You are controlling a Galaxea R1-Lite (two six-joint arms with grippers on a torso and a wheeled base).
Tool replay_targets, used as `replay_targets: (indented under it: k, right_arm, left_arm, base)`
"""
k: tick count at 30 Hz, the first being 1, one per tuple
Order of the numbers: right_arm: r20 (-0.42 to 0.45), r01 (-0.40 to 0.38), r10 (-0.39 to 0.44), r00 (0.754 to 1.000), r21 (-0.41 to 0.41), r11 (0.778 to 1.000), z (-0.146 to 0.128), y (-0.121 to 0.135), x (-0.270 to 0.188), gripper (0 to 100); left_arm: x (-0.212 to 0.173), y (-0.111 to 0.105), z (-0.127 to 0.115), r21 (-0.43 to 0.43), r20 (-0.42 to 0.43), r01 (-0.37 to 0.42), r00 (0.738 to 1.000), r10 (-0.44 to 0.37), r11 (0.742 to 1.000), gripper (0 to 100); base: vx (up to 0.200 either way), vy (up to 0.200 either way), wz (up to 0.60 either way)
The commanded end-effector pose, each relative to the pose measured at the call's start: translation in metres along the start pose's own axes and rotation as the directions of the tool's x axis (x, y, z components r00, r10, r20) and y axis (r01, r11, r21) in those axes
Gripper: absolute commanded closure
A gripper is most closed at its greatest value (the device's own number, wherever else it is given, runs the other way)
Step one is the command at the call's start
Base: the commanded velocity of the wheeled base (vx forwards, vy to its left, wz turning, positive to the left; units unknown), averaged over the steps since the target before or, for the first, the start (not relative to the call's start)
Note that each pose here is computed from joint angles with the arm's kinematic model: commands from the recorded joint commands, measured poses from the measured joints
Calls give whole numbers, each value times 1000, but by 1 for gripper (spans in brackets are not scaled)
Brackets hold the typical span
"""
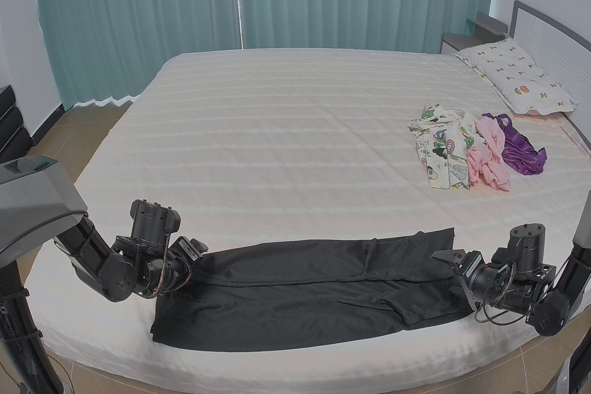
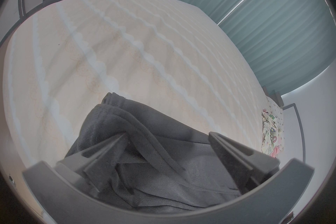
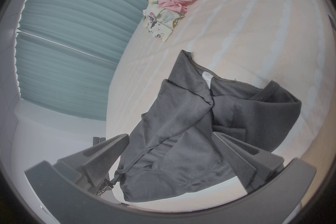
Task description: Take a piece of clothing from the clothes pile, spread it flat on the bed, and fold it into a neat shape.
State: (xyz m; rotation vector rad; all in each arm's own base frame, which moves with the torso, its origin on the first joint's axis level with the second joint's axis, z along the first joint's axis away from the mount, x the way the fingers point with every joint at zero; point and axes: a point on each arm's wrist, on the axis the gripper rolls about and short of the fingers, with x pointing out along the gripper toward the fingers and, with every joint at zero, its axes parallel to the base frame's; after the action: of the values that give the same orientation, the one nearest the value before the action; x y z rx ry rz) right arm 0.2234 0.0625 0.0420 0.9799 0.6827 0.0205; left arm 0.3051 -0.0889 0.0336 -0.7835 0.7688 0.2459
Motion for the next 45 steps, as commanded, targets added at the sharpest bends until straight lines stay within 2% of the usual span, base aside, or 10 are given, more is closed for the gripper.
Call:
replay_targets:
  k: [1,11,15,16,18,22,31,35,45]
  right_arm:
    - [-14,1,-1,1000,-5,1000,-4,-1,2,0]
    - [-20,3,-4,1000,-11,1000,-6,-1,4,0]
    - [-19,-29,29,999,-22,999,-9,6,3,0]
    - [-16,-68,68,998,-30,997,-10,12,4,0]
    - [-21,-91,90,996,-43,995,-14,14,7,0]
    - [-28,-95,93,995,-50,994,-14,18,19,0]
    - [-81,-26,21,996,-63,998,-26,8,47,0]
    - [-75,-31,26,997,-61,998,-24,9,53,0]
    - [-46,15,-17,999,-41,999,-13,11,74,0]
  left_arm:
    - [0,2,0,1,-3,-8,1000,8,1000,100]
    - [-3,9,-4,66,-18,-30,999,31,997,100]
    - [-10,5,0,61,0,-9,1000,9,998,100]
    - [-15,2,2,55,12,10,1000,-11,998,100]
    - [-18,0,4,53,19,20,1000,-21,998,100]
    - [-21,0,7,46,31,27,999,-28,999,100]
    - [-30,-3,15,33,60,49,997,-51,998,100]
    - [-29,-2,15,31,59,48,997,-50,998,100]
    - [-29,-2,15,30,59,48,997,-50,998,100]
  base:
    - [0,0,0]
    - [0,0,0]
    - [0,0,0]
    - [0,0,0]
    - [0,0,0]
    - [0,0,0]
    - [0,0,0]
    - [0,0,0]
    - [0,0,0]
